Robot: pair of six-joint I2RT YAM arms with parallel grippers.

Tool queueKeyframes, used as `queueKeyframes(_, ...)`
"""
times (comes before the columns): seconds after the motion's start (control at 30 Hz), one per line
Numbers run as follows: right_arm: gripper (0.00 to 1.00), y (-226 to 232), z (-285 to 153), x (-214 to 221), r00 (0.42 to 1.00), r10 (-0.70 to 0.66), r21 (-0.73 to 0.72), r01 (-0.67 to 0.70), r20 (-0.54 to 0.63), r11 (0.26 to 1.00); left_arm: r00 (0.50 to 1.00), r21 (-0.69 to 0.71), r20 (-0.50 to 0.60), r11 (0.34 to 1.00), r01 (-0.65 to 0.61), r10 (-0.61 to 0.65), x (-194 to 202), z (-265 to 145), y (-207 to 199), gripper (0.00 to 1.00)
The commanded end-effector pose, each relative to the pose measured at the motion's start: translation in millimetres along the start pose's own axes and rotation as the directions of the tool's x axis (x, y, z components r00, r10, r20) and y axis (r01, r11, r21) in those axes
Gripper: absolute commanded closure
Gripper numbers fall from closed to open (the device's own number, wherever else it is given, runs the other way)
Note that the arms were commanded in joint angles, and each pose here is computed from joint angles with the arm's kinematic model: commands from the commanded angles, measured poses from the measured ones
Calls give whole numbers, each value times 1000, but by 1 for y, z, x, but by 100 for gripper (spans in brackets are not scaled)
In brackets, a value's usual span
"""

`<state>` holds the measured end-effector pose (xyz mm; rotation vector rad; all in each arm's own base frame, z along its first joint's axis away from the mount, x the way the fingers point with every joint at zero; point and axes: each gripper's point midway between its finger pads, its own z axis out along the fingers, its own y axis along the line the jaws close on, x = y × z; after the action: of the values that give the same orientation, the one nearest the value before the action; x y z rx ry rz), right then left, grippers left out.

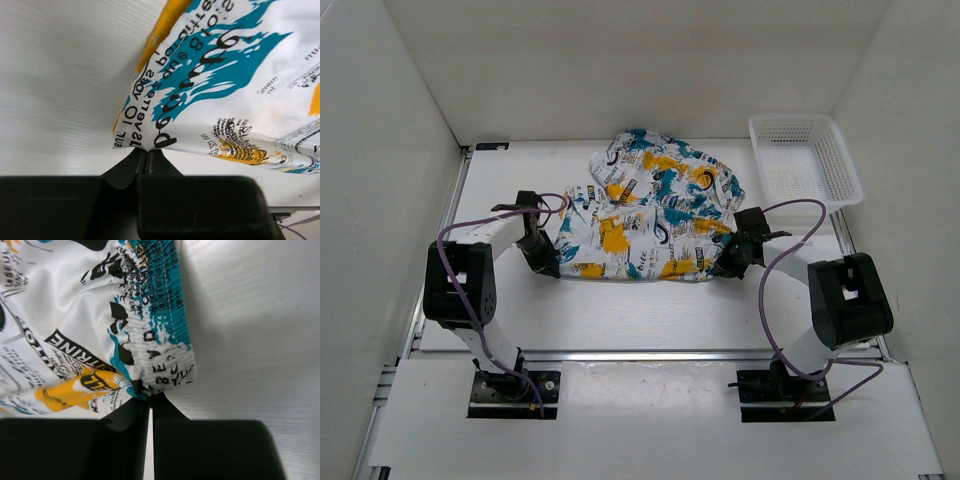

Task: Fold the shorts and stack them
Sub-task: Fold the shorts

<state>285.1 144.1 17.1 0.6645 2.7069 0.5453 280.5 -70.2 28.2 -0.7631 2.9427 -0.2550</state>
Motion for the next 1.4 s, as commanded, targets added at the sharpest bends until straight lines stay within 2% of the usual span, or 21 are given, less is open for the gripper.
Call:
queueKeyframes(0.0,100,1,-2,-19,998,-37,56,34,52,998,995,54,93,998,-34,29,-19,-28,-15,90)
queueKeyframes(0.17,100,9,-47,-39,981,-125,79,114,152,990,987,101,155,993,-52,35,-26,-75,-26,90)
queueKeyframes(0.27,100,19,-91,-49,958,-198,87,183,207,979,965,188,259,979,-81,30,-38,-131,-43,90)
queueKeyframes(0.3,100,19,-111,-46,952,-219,86,205,213,975,947,223,321,969,-104,28,-40,-165,-50,90)
queueKeyframes(0.37,100,39,-155,-57,914,-281,50,279,291,959,922,263,386,954,-143,31,-40,-202,-57,90)
queueKeyframes(0.4,100,36,-170,-52,912,-301,62,295,278,953,882,304,471,937,-172,10,-43,-242,-62,90)
queueKeyframes(0.5,100,61,-235,-60,847,-361,21,384,391,923,825,343,565,919,-195,-36,-38,-299,-56,90)
queueKeyframes(0.53,100,60,-250,-53,843,-375,18,399,386,917,771,373,634,896,-240,-57,-31,-337,-58,90)
queueKeyframes(0.6,100,77,-298,-53,790,-390,-33,458,473,888,706,389,703,877,-282,-85,-23,-375,-53,90)
queueKeyframes(0.63,100,77,-312,-47,783,-397,-45,474,480,880,646,403,753,863,-306,-122,-12,-408,-49,90)
queueKeyframes(0.7,100,92,-360,-35,721,-404,-115,552,563,826,583,402,797,860,-313,-161,-3,-435,-41,90)
queueKeyframes(0.77,100,103,-405,-18,648,-407,-168,638,643,751,455,415,858,844,-339,-239,12,-478,-27,90)
queueKeyframes(0.8,100,108,-420,-10,631,-398,-200,666,666,719,408,418,874,839,-349,-265,18,-491,-21,90)
queueKeyframes(0.83,100,114,-438,7,602,-402,-245,717,690,653,337,423,891,829,-366,-306,33,-514,-10,90)
queueKeyframes(0.97,100,125,-495,39,524,-360,-307,803,772,511,191,431,902,828,-359,-387,55,-557,17,90)
queueKeyframes(1.03,100,124,-510,50,512,-343,-323,817,787,479,132,439,897,817,-375,-421,65,-577,24,90)
queueKeyframes(1.07,100,124,-515,51,503,-336,-319,821,796,473,83,445,889,805,-393,-451,77,-594,31,90)
queueKeyframes(1.2,100,126,-529,53,524,-280,-352,800,804,485,-12,444,872,799,-406,-490,85,-627,45,90)
queueKeyframes(1.27,100,128,-523,46,534,-272,-353,787,801,507,-7,436,877,804,-405,-480,74,-628,38,90)
queueKeyframes(1.33,100,129,-500,27,568,-277,-341,745,775,573,8,423,889,812,-403,-459,56,-623,25,90)
queueKeyframes(1.37,100,130,-485,18,590,-291,-332,723,753,606,35,417,897,819,-395,-440,40,-614,14,90)
